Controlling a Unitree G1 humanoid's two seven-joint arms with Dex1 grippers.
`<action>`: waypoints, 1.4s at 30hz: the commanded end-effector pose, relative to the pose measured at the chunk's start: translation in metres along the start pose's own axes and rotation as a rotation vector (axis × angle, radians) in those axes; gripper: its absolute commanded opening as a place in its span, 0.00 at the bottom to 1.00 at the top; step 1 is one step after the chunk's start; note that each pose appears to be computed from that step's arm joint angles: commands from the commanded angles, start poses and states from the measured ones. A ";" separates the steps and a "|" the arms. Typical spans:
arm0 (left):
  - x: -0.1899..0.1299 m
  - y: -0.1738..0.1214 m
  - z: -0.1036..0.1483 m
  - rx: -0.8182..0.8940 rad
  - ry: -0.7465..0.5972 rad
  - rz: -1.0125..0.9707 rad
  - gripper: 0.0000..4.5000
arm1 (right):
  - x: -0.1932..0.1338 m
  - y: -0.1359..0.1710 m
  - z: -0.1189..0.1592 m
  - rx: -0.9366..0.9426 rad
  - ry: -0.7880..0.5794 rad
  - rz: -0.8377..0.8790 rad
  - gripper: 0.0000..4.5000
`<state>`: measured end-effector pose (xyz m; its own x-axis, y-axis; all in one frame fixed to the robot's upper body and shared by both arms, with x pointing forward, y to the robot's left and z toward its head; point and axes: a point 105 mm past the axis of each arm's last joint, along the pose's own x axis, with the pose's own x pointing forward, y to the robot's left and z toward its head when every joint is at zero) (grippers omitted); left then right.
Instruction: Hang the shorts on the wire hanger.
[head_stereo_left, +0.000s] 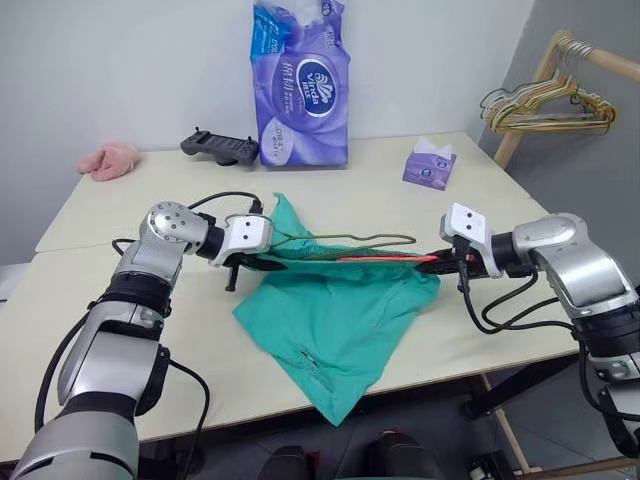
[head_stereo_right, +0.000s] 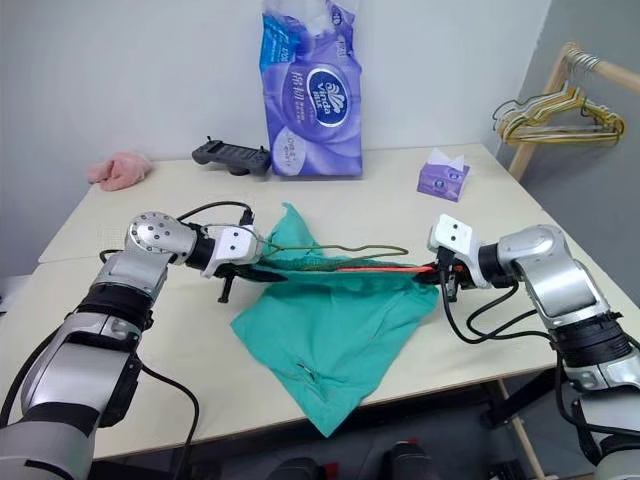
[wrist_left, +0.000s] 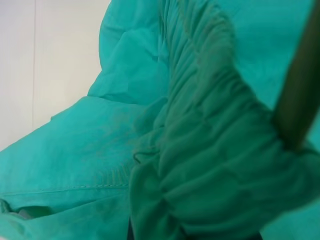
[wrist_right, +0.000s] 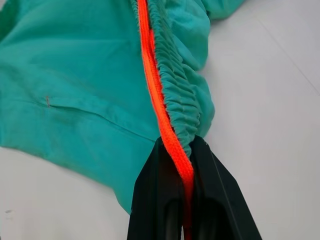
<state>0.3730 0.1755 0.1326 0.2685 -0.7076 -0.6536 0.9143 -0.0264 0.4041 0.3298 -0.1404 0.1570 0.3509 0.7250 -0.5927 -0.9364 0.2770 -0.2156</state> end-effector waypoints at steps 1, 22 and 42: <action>-0.006 0.007 0.003 0.040 0.020 0.018 0.00 | -0.017 -0.008 0.020 -0.028 -0.040 -0.056 0.01; -0.007 -0.006 -0.010 0.063 0.066 -0.047 0.00 | -0.026 -0.016 0.016 0.023 -0.024 -0.026 0.01; -0.003 0.006 -0.007 0.102 0.091 0.006 0.00 | -0.029 0.018 0.009 0.009 0.015 0.062 0.01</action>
<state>0.3746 0.1725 0.1241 0.2551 -0.6773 -0.6900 0.8950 -0.1046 0.4336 0.3045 -0.1441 0.1642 0.2618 0.7376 -0.6224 -0.9641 0.2297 -0.1334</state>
